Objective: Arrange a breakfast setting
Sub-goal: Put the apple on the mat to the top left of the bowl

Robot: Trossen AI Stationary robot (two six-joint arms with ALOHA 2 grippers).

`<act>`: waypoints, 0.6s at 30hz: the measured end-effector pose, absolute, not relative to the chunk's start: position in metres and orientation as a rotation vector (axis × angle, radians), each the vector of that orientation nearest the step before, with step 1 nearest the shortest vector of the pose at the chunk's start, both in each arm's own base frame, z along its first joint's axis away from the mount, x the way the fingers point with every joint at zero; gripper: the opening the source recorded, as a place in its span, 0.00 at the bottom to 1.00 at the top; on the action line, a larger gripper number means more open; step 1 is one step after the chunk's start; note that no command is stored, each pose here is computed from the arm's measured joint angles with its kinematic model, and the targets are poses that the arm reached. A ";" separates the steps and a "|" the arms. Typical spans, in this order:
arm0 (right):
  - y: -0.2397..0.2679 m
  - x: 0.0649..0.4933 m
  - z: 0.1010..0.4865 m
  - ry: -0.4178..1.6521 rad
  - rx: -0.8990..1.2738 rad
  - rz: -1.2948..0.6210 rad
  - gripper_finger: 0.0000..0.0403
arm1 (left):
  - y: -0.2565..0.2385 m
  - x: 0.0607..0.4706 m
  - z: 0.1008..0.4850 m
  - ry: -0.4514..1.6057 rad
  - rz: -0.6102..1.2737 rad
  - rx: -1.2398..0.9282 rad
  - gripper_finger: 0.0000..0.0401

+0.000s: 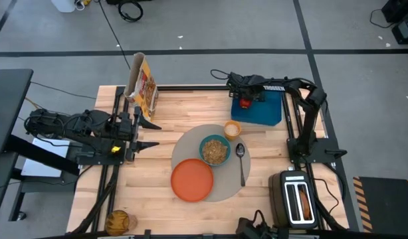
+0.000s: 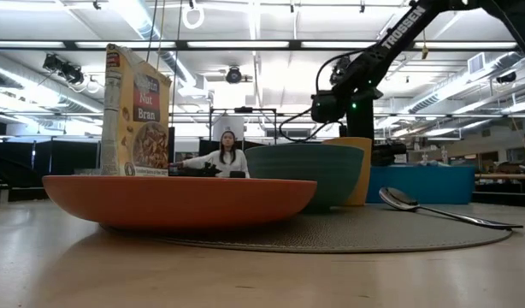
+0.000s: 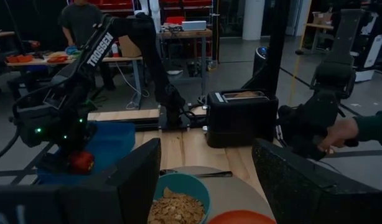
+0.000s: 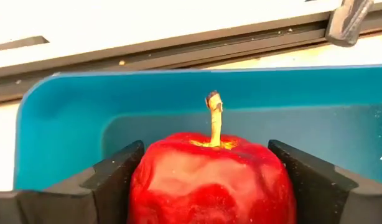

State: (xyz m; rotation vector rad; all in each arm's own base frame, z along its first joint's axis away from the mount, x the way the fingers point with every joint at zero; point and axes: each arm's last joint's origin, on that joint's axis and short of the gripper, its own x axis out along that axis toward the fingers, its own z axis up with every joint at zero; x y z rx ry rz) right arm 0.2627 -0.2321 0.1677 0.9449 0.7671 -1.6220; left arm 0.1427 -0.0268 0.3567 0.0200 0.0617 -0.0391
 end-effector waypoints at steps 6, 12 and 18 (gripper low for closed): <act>-0.219 0.267 0.186 0.766 0.822 -1.591 0.82 | -0.026 0.141 0.357 0.063 -0.039 0.025 0.65; -0.187 0.275 0.227 0.660 0.595 -1.558 0.82 | -0.022 0.123 0.371 0.054 -0.031 0.022 0.65; -0.138 0.305 0.263 0.519 0.339 -1.359 0.82 | -0.016 0.097 0.382 0.041 -0.027 0.018 0.65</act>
